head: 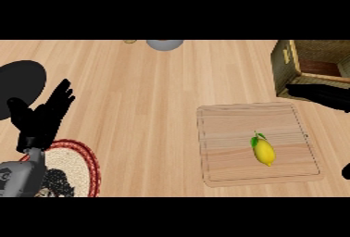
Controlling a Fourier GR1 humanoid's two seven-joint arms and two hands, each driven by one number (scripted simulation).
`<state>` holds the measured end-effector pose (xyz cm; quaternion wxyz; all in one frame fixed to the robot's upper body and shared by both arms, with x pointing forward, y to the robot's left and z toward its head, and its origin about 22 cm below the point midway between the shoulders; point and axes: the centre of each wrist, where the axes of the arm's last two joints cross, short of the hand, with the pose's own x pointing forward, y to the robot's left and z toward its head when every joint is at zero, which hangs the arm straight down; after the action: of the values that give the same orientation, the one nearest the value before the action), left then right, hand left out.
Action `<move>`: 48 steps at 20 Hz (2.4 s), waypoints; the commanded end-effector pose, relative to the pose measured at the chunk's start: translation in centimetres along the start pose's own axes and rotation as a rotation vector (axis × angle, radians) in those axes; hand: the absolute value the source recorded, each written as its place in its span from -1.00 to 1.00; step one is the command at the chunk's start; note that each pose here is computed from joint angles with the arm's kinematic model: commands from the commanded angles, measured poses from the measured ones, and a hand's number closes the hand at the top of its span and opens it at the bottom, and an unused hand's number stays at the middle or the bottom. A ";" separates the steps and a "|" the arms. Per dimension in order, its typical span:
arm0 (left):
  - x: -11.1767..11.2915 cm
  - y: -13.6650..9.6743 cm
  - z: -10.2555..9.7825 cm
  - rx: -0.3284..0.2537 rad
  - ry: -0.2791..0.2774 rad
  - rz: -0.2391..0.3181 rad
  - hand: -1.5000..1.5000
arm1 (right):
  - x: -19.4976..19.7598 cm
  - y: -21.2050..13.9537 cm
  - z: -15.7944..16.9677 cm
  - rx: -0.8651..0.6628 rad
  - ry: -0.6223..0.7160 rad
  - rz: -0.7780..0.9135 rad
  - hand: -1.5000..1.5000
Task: Pick the lemon from the cutting board and place it in the basket
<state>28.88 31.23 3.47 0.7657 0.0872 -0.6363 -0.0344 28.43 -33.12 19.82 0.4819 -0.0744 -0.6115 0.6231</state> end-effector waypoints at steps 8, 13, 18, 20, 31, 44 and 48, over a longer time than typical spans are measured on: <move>0.6 1.7 -0.6 0.000 -0.005 0.012 0.00 | -5.0 9.2 -4.6 -0.107 -0.085 -0.136 -1.00; -0.6 0.4 1.3 -0.003 -0.015 -0.008 0.00 | -5.1 11.7 -6.5 -0.025 -0.020 -0.050 -1.00; 0.7 1.1 -0.5 -0.015 -0.004 0.007 0.00 | -5.9 13.1 -9.8 0.063 0.020 -0.009 -1.00; -0.1 1.4 0.4 -0.016 -0.009 -0.013 0.00 | -6.8 12.1 -8.6 0.056 0.046 0.000 -1.00; -0.1 1.4 1.7 0.000 -0.015 -0.007 0.00 | -9.3 12.3 -6.3 0.070 0.015 -0.021 -1.00; -1.1 0.9 -1.5 0.008 0.004 -0.003 0.00 | -9.5 14.8 -7.5 0.103 -0.017 0.024 -1.00; 0.1 1.3 0.1 0.003 -0.012 -0.017 0.00 | -9.9 15.1 -7.6 0.088 0.007 0.054 -1.00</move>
<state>29.44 31.67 3.60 0.7646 0.0902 -0.6373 -0.0337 30.60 -30.90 0.85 0.4755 -0.0631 -0.5844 0.6545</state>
